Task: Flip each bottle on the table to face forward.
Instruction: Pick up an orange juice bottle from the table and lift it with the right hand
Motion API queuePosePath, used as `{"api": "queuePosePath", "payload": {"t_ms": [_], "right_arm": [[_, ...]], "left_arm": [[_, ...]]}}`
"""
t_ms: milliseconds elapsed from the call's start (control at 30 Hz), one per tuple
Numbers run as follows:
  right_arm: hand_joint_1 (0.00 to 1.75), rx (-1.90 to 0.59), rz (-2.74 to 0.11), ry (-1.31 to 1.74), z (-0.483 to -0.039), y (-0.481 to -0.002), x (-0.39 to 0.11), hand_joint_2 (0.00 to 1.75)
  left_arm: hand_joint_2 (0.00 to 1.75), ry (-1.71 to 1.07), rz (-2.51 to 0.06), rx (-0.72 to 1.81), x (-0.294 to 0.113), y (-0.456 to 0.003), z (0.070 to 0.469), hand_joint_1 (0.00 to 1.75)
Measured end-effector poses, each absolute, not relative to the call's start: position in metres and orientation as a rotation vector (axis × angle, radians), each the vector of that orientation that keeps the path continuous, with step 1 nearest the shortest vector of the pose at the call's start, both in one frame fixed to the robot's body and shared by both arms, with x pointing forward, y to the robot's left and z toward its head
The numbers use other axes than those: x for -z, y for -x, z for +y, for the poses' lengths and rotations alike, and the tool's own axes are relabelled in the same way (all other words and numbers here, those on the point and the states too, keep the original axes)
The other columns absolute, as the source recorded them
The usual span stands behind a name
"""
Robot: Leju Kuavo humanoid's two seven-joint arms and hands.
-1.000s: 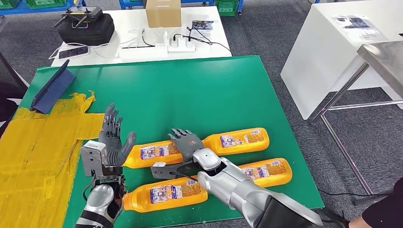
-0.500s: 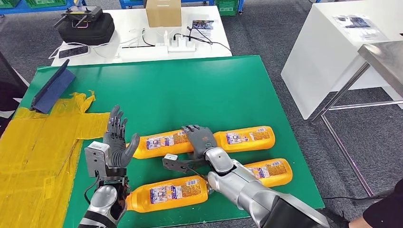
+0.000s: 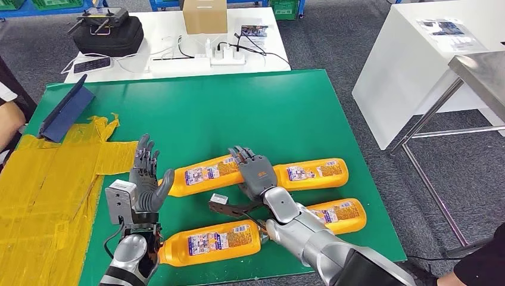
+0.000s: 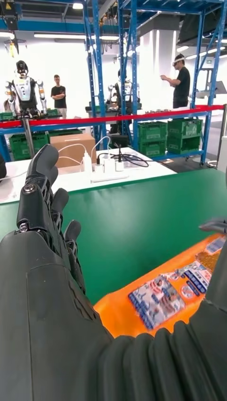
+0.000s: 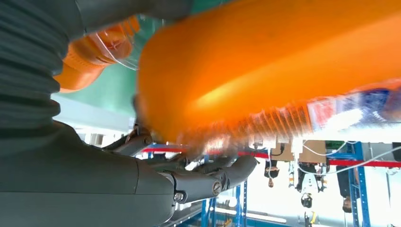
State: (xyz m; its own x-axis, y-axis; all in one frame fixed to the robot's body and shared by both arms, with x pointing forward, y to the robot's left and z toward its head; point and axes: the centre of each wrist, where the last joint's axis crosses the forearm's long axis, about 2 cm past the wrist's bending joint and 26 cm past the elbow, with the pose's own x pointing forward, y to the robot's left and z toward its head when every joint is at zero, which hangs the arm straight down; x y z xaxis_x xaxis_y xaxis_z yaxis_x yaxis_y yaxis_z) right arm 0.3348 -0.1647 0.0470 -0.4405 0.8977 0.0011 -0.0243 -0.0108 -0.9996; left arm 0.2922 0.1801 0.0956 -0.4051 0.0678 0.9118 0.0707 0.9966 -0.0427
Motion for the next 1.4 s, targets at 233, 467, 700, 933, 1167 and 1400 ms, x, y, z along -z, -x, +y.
{"api": "queuePosePath", "payload": {"t_ms": [233, 467, 700, 933, 1167, 1400], "right_arm": [[0.00, -1.671, -1.318, 0.885, -0.162, -0.337, -0.047, 1.75], [0.00, -1.855, -1.012, 0.739, -0.149, -0.357, -0.067, 1.75], [0.00, -1.864, -1.016, 0.731, -0.144, -0.358, -0.069, 1.75], [0.00, -1.956, -1.129, 0.823, -0.142, -0.356, -0.069, 1.75], [0.00, -2.031, -1.213, 0.809, -0.140, -0.355, -0.069, 1.75], [0.00, -2.041, -1.224, 0.806, -0.140, -0.354, -0.069, 1.75]], "left_arm": [[1.75, 0.094, -1.983, -0.002, -0.094, -0.291, 0.180, 0.00], [1.75, 0.106, -1.985, 0.005, -0.096, -0.295, 0.179, 0.00], [1.75, 0.109, -1.979, 0.007, -0.096, -0.296, 0.178, 0.00], [1.75, 0.116, -1.974, 0.013, -0.094, -0.295, 0.177, 0.00], [1.75, 0.134, -1.970, 0.023, -0.094, -0.296, 0.174, 0.00], [1.75, 0.140, -1.968, 0.023, -0.094, -0.296, 0.172, 0.00]]}}
